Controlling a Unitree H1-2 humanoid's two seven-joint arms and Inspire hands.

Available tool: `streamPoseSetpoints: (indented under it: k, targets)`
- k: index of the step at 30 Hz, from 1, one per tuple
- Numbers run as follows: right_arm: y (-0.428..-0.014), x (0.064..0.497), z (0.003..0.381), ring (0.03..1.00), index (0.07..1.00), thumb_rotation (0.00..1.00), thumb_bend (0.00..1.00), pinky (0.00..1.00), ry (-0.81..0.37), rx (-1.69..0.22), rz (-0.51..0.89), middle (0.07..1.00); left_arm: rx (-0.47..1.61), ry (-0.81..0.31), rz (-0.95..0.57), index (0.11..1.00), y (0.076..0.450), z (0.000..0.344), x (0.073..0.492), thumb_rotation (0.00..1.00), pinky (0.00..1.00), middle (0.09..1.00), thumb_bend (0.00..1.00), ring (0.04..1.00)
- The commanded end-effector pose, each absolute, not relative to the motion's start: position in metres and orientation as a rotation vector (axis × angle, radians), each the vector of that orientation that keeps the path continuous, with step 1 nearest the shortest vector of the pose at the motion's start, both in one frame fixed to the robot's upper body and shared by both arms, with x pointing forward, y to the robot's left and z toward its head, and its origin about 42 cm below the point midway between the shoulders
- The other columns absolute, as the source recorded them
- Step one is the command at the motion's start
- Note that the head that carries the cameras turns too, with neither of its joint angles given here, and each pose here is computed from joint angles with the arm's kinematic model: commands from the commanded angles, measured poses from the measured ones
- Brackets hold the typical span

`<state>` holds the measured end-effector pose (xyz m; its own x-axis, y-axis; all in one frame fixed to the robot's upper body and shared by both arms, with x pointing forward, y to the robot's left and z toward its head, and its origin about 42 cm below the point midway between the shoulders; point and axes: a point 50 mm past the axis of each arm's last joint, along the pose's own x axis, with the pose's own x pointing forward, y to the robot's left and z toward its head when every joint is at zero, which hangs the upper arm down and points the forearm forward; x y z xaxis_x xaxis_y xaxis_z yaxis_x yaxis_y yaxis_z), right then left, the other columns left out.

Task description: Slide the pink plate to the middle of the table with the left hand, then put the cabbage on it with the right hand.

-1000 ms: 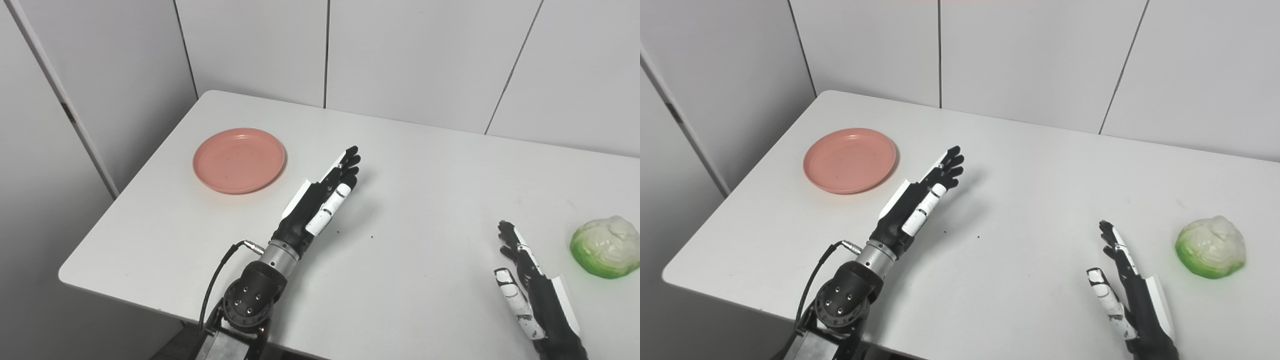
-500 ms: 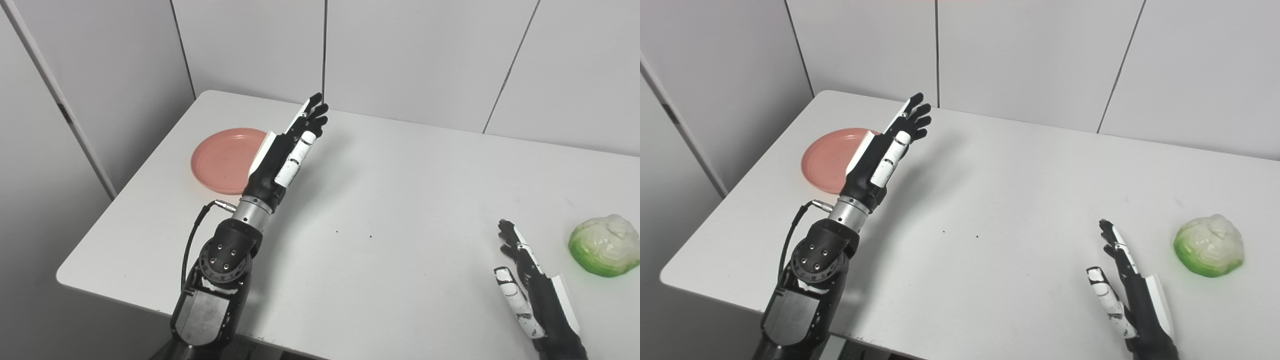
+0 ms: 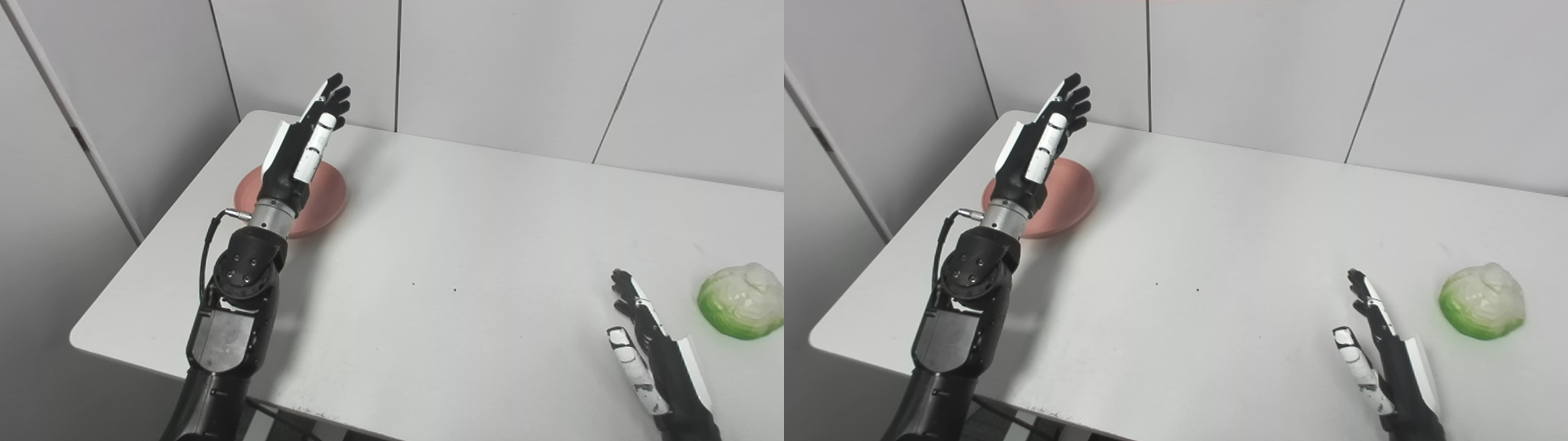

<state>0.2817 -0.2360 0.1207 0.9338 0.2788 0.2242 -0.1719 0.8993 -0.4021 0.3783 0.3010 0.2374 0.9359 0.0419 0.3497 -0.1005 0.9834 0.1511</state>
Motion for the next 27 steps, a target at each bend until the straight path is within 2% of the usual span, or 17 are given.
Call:
streamPoseSetpoints:
  k: [1,4,9,19,22,27]
  targets:
    - [-0.237,0.279,0.105,0.938,0.934,1.00,0.34,0.91,-0.223,-0.379,0.233,0.945,0.168,-0.431,0.103,0.935,0.313,0.264,0.390,1.00,0.93,0.945,0.46,0.936]
    - [-0.238,0.279,0.105,0.936,0.934,1.00,0.35,0.91,-0.224,-0.375,0.230,0.943,0.169,-0.426,0.125,0.931,0.329,0.266,0.396,1.00,0.94,0.948,0.45,0.939]
    - [-0.239,0.278,0.105,0.933,0.931,1.00,0.35,0.91,-0.223,-0.376,0.231,0.940,0.175,-0.411,0.194,0.908,0.356,0.265,0.406,1.00,0.88,0.913,0.43,0.908]
    - [-0.241,0.278,0.105,0.933,0.930,1.00,0.34,0.91,-0.230,-0.375,0.233,0.941,0.118,-0.356,0.247,0.944,0.389,0.260,0.402,1.00,0.94,0.959,0.43,0.945]
    - [-0.241,0.278,0.105,0.938,0.932,1.00,0.34,0.92,-0.227,-0.373,0.233,0.944,0.099,-0.369,0.268,0.930,0.399,0.260,0.402,1.00,0.93,0.944,0.40,0.938]
    - [-0.242,0.278,0.104,0.937,0.931,1.00,0.34,0.91,-0.224,-0.374,0.228,0.942,0.080,-0.349,0.329,0.904,0.409,0.259,0.398,1.00,0.90,0.919,0.40,0.917]
